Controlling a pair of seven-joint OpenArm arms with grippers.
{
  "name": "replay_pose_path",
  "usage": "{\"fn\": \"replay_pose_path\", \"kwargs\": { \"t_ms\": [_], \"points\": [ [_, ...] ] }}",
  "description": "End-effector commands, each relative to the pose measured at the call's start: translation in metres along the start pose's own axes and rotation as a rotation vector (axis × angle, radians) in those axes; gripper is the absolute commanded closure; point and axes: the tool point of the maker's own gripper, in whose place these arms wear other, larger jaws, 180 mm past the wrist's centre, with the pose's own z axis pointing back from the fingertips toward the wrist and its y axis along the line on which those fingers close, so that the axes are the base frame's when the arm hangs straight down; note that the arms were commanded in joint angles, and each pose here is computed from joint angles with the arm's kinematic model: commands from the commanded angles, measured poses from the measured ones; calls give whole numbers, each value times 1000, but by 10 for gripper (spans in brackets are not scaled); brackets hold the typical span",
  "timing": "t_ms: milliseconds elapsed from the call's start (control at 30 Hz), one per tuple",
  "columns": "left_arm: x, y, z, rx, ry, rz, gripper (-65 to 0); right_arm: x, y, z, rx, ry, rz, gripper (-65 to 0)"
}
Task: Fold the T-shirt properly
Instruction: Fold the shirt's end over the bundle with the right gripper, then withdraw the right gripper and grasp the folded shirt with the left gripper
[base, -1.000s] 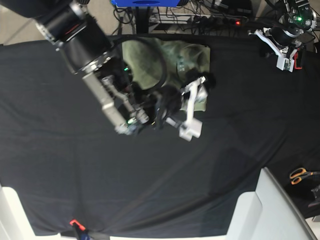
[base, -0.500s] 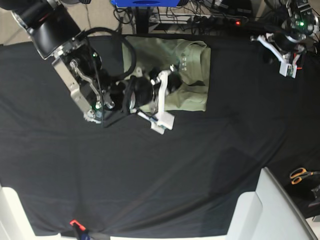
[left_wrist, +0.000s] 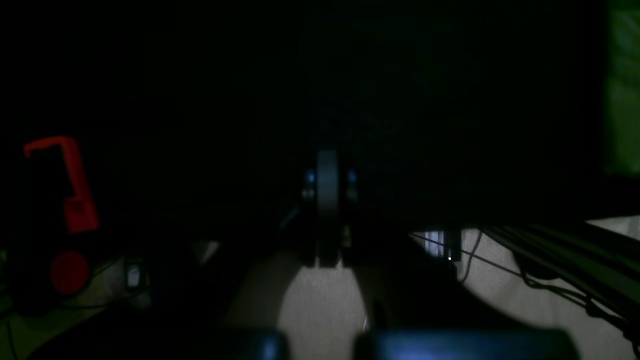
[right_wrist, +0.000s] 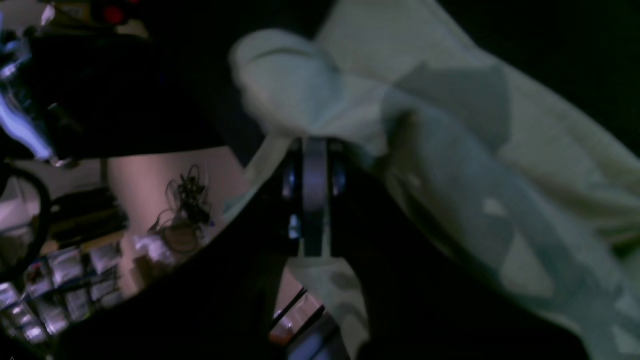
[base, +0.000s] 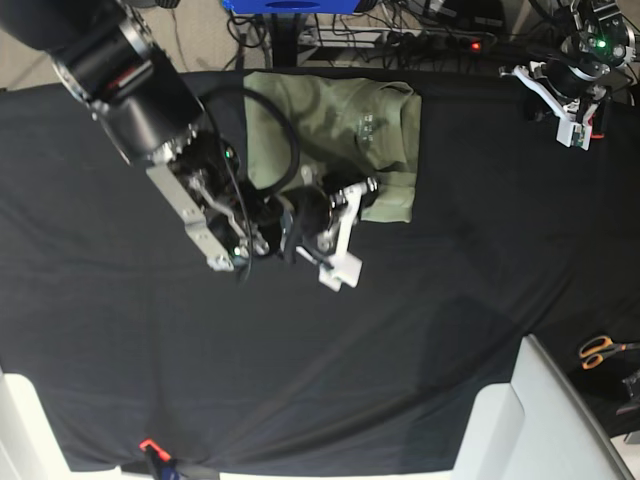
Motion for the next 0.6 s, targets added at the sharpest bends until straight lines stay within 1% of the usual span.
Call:
{"fn": "replay_pose_path", "kwargs": {
  "t_ms": [0,133,267,400,433,467,567],
  "points": [
    [7,5,4,9,-25,-12,0,22,2,6,6,-50,15,-6],
    [8,5,4,9,-25,-11,0,36,-13,7,-21,-103,-9,-6],
    [8,5,4,9,-25,-11,0,35,-31,3,-51,-117,-53,-5],
    [8,5,4,9,-25,-11,0,39,-32,3,-52,-167,-59,0],
    [7,5,4,8,-26,-9,0,44,-29,5,-48,-197,-52,0],
    [7,3,3,4,-25,-11,0,55,-23,10,-39,-250,-33,0],
    [9,-1,3,-4,-33,-5,0,78,-13,42,-39,-399,42,0]
  ]
}}
